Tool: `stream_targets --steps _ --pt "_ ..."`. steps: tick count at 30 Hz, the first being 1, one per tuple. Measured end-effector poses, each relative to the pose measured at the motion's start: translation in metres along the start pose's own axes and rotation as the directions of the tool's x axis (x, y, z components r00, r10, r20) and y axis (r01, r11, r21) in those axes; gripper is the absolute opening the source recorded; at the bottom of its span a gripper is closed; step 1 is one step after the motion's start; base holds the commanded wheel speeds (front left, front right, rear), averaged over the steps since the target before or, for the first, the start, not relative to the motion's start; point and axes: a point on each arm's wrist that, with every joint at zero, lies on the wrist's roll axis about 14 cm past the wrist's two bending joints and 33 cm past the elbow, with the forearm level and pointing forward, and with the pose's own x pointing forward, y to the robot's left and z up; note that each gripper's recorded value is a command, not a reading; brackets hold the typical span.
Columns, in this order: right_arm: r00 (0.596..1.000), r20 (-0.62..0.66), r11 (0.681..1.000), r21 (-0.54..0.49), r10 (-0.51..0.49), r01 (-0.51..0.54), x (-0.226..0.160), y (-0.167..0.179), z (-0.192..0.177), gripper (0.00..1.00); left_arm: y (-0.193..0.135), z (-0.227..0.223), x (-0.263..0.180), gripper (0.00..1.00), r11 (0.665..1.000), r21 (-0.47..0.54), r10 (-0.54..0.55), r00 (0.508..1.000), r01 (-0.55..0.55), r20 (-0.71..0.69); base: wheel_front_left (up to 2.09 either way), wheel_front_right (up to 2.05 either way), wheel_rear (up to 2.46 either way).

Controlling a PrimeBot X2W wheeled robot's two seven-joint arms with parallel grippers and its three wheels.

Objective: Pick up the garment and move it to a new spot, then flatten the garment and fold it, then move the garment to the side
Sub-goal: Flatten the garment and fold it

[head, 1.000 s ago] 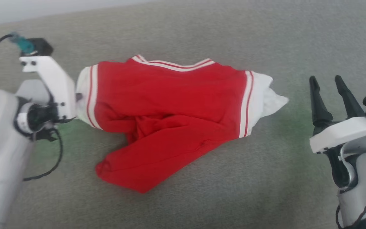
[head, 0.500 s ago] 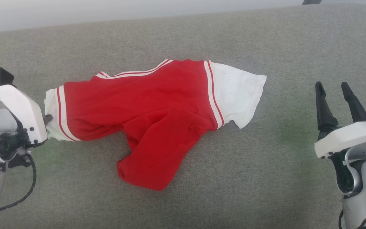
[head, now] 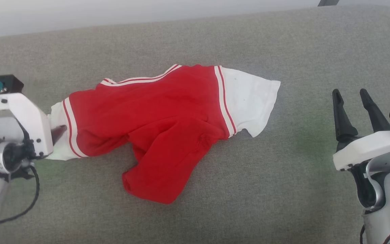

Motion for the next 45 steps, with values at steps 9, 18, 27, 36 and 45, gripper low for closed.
stream_targets --steps 9,18,27,36,45 --pt "1.000 -0.025 1.000 -0.015 0.001 -0.001 0.002 -0.002 -0.005 1.00 0.018 0.013 0.010 1.00 0.997 0.028 0.075 0.996 -0.074 -0.039 0.00 0.00 0.00" --pt "0.999 -0.049 0.999 -0.034 -0.013 0.011 0.008 -0.010 -0.012 1.00 0.035 0.011 0.033 1.00 0.991 0.028 0.131 0.984 -0.128 -0.119 0.00 0.00 0.00" --pt "0.997 -0.075 0.999 -0.037 -0.016 0.014 0.014 -0.011 -0.021 1.00 0.026 -0.004 0.047 1.00 0.992 -0.055 0.095 0.967 -0.111 -0.238 0.00 0.00 0.00" --pt "0.996 -0.087 0.999 -0.040 0.002 -0.005 0.021 -0.005 -0.020 1.00 0.010 -0.013 0.042 0.88 0.984 -0.140 0.055 0.942 -0.107 -0.330 0.00 0.00 0.00" --pt "0.986 -0.162 0.998 -0.033 0.048 -0.054 0.035 0.009 -0.030 1.00 -0.003 -0.007 0.049 0.00 0.991 -0.127 0.018 0.967 -0.052 -0.253 0.00 0.00 0.00"
